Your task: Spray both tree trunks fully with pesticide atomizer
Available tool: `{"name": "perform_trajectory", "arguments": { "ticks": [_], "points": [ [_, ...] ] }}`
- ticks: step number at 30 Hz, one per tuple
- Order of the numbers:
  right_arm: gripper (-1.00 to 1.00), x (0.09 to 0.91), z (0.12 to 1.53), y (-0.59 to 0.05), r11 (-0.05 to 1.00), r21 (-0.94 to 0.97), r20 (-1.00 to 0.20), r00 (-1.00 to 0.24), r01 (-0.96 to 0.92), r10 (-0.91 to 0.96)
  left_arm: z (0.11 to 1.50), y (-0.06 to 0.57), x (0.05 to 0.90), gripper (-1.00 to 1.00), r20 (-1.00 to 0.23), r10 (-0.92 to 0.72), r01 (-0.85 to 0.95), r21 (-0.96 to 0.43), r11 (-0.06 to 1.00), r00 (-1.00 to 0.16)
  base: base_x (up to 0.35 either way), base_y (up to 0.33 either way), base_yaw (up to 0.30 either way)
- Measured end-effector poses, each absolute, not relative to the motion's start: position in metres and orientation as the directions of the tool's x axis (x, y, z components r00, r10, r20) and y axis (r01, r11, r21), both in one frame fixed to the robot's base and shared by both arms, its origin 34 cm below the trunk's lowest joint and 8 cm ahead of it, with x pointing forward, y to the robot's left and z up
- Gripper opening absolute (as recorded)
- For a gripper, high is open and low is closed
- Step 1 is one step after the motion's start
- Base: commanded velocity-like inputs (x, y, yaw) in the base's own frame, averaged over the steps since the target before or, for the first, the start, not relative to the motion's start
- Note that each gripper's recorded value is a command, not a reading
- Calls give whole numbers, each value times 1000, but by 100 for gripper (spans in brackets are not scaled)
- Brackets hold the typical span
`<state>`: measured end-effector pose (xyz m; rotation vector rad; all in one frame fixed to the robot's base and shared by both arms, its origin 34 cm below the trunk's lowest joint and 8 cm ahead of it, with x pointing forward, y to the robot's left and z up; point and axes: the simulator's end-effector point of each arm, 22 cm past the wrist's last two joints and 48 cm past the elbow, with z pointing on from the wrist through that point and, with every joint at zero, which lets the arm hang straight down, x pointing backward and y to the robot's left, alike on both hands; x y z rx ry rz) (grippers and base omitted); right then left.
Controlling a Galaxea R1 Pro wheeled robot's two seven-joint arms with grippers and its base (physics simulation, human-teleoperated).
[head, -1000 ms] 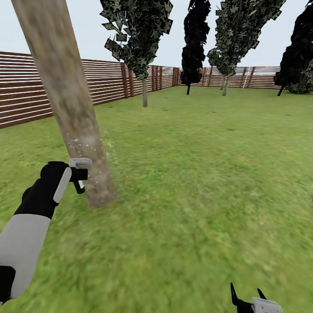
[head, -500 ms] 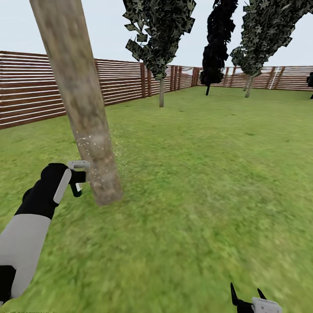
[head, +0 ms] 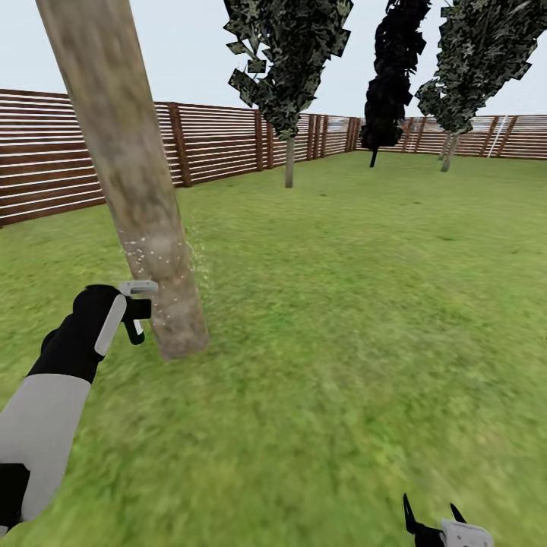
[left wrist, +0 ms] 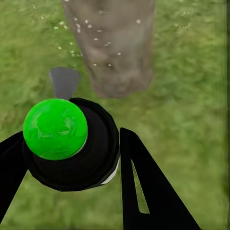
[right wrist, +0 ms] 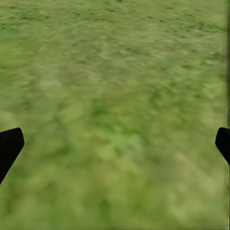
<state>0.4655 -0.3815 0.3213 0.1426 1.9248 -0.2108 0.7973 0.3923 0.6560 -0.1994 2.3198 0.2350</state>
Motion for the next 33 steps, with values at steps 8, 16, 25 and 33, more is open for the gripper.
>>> {"name": "perform_trajectory", "arguments": {
  "ticks": [8, 16, 25, 33],
  "points": [
    [100, 466, 322, -382, 977, -78, -935, -354, 200, -2, 655, 394, 797, -100, -724, -71, -217, 110, 970, -686, 53, -273, 9],
    [100, 466, 321, -380, 977, -77, -935, -354, 200, -1, 643, 396, 794, -100, -705, -78, -221, 115, 968, -705, 59, -273, 256],
    [100, 466, 321, -380, 977, -77, -935, -354, 200, -1, 636, 399, 792, -100, -693, -81, -224, 119, 967, -716, 27, -273, 104],
    [100, 466, 321, -380, 977, -77, -935, -355, 200, -1, 575, 412, 766, -100, -595, -154, -264, 101, 959, -789, 163, -256, 0]
  ]
}}
